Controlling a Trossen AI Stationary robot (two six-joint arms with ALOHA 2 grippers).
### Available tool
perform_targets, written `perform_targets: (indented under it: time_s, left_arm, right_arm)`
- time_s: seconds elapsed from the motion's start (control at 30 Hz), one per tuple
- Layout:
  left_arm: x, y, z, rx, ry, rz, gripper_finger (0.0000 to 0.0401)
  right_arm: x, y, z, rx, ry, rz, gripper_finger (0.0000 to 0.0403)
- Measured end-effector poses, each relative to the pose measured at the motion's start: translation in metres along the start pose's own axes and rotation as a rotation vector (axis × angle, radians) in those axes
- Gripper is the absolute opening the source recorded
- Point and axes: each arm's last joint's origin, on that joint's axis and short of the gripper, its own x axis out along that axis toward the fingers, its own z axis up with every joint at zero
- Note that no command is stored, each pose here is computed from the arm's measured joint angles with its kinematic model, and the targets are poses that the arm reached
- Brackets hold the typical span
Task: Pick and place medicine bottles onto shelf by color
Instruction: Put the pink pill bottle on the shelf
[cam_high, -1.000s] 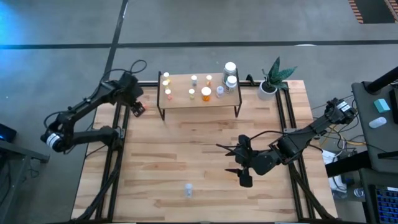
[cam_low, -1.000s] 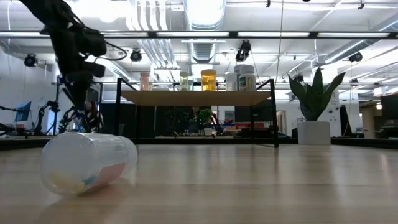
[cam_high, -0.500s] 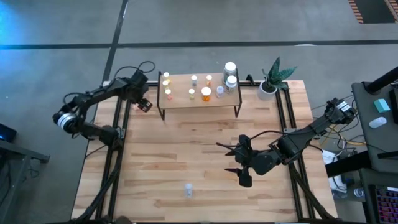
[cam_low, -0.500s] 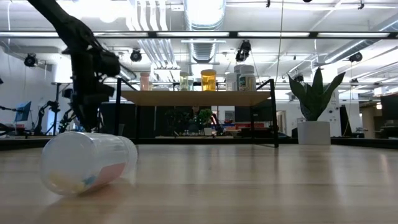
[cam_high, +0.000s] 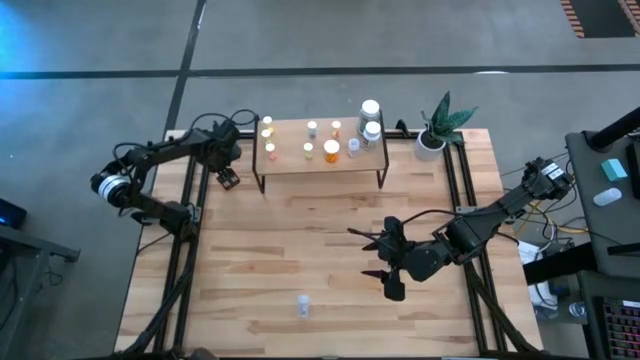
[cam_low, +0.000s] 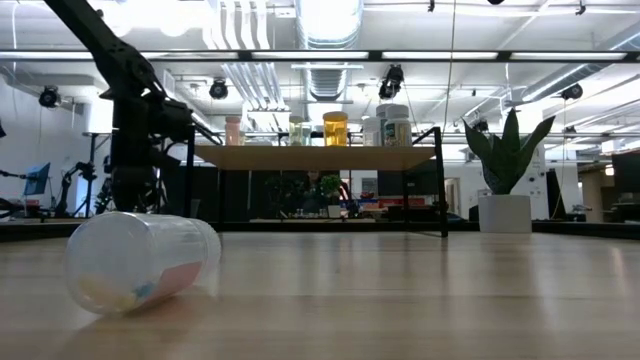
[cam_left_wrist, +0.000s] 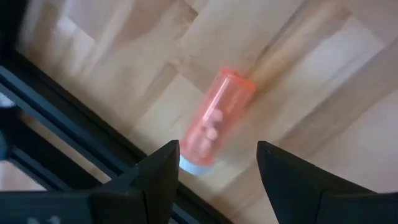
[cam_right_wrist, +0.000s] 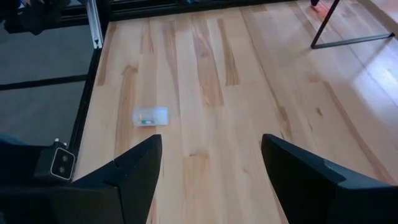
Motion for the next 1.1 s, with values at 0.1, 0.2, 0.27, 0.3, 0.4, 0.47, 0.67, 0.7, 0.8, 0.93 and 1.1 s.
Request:
perform_targets:
  time_s: [0.1,0.2,0.27,0.3,0.4,0.47,0.67,0.7,0.8,0.93,1.1]
  left_arm:
    - [0.003,-0.001,-0.001,0.019,-0.019,0.023,0.0198]
    - [0.007,-0.003,-0.003,0.025,-0.014,0.018,0.0198]
    - [0.008,-0.004,-0.004,0.032,-0.013,0.015,0.0198]
    - [0.009,-0.004,-0.005,0.033,-0.010,0.014,0.0198]
    - [0.009,-0.004,-0.004,0.023,-0.023,0.015,0.0198]
    - [0.009,-0.004,-0.004,0.023,-0.023,0.009,0.0198]
    - [0.010,-0.006,-0.002,0.020,-0.065,-0.054,0.0198]
    - [0.010,-0.007,-0.002,0.022,-0.070,-0.071,0.0198]
    - [0.013,-0.009,-0.003,0.027,-0.076,-0.081,0.0198]
    - [0.015,-0.014,-0.006,0.045,-0.062,-0.092,0.0198]
    - [0.017,-0.022,-0.008,0.071,-0.045,-0.094,0.0198]
  right_arm:
    - [0.001,0.000,0.000,0.005,0.002,-0.002,0.0265]
    - [0.004,0.001,-0.002,0.005,0.009,-0.005,0.0265]
    - [0.006,0.002,-0.002,0.005,0.010,-0.005,0.0265]
    - [0.008,0.002,-0.003,0.002,0.016,-0.008,0.0265]
    - [0.012,0.003,-0.005,-0.003,0.025,-0.013,0.0265]
    - [0.014,0.004,-0.006,-0.008,0.032,-0.016,0.0265]
    - [0.019,0.006,-0.008,-0.014,0.055,-0.004,0.0265]
    - [0.019,0.006,-0.009,-0.014,0.057,0.000,0.0265]
    - [0.018,0.006,-0.008,-0.013,0.054,0.003,0.0265]
    - [0.018,0.006,-0.007,-0.007,0.043,0.009,0.0265]
    - [0.018,0.006,-0.007,-0.009,0.041,0.010,0.0265]
